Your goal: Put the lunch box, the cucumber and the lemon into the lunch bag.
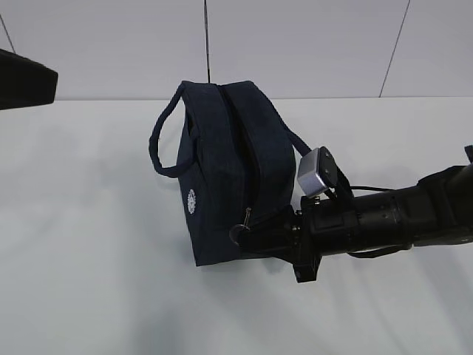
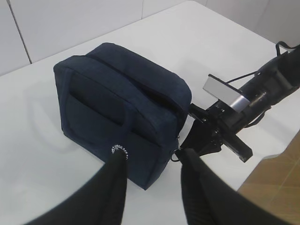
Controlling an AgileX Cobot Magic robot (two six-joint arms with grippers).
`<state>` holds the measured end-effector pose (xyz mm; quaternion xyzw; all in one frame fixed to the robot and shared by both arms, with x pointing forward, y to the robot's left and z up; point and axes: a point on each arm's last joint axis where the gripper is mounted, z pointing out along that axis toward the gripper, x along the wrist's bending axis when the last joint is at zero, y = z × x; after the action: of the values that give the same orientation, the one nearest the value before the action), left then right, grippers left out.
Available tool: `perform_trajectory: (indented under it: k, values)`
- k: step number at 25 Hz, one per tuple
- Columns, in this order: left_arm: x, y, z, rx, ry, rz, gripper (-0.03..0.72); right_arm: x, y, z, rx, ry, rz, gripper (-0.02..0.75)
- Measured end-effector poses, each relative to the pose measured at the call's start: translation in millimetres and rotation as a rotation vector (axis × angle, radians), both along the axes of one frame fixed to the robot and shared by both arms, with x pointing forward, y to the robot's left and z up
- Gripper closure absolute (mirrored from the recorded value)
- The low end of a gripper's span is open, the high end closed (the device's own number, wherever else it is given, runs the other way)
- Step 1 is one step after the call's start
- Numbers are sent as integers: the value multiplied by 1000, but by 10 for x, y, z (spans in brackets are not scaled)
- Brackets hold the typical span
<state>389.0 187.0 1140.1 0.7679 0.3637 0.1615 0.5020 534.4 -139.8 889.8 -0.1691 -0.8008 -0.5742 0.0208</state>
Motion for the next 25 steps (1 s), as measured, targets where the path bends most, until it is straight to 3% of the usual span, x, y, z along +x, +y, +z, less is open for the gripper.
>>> perform_trajectory:
  k: [8, 14, 25]
  values:
    - [0, 0, 0, 0, 0, 0, 410, -22, 19, 46, 60, 41, 12, 731]
    - [0, -1, 0, -1, 1, 0, 410, -57, 21, 82, 54, 100, 33, 731]
    - [0, -1, 0, -1, 1, 0, 411, -140, 8, 513, 62, 70, 60, 731]
